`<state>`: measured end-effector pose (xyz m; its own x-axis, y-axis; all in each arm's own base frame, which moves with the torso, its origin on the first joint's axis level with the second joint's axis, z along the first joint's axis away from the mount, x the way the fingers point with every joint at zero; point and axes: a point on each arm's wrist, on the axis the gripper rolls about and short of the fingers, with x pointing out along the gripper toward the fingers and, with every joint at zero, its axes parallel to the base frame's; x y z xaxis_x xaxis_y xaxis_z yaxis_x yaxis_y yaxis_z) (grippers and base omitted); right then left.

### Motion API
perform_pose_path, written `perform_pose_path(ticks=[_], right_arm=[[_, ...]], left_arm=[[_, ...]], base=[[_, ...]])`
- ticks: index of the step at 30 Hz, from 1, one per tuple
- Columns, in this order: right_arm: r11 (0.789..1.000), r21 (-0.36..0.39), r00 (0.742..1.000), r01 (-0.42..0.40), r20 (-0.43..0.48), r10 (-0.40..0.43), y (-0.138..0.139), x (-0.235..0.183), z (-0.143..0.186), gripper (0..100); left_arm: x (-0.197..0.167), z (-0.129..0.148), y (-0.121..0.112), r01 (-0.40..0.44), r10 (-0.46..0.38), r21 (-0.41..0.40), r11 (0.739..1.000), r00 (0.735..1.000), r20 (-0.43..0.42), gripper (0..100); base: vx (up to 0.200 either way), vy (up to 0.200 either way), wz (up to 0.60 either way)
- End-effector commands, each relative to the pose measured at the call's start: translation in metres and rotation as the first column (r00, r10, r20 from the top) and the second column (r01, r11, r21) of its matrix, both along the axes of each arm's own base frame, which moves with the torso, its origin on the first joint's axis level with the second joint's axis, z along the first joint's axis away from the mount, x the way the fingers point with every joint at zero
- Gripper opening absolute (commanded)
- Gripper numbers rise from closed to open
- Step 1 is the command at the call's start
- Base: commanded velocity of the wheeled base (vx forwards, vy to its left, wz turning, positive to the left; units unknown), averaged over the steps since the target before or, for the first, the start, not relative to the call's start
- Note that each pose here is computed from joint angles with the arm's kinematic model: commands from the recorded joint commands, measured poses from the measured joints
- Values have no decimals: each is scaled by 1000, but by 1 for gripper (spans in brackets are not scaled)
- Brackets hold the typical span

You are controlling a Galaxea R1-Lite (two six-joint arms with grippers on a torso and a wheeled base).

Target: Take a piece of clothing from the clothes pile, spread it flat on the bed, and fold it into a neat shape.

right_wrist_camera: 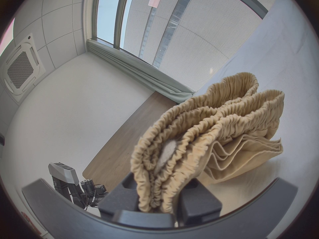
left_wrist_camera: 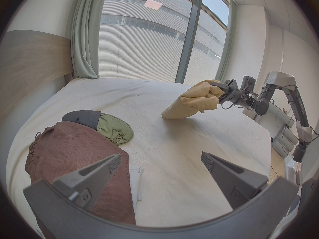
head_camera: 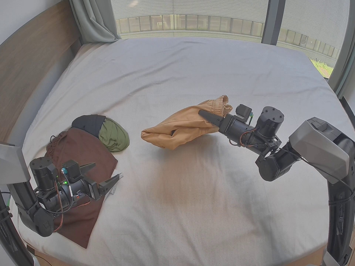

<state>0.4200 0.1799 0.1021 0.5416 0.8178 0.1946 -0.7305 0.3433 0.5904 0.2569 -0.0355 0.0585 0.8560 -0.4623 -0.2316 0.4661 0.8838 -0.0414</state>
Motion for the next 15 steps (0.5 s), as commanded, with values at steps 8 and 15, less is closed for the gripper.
perform_pose_path(ticks=[8,15], right_arm=[[1000,16,999,20,25,-20,-1,26,15,0],[999,37,998,27,54,-29,0,44,31,0]], left_arm=[[0,0,-1,4,-4,0,1000,1000,2,100],[-5,4,-1,6,-6,-5,1000,1000,7,100]], base=[[0,0,0],[0,0,0]])
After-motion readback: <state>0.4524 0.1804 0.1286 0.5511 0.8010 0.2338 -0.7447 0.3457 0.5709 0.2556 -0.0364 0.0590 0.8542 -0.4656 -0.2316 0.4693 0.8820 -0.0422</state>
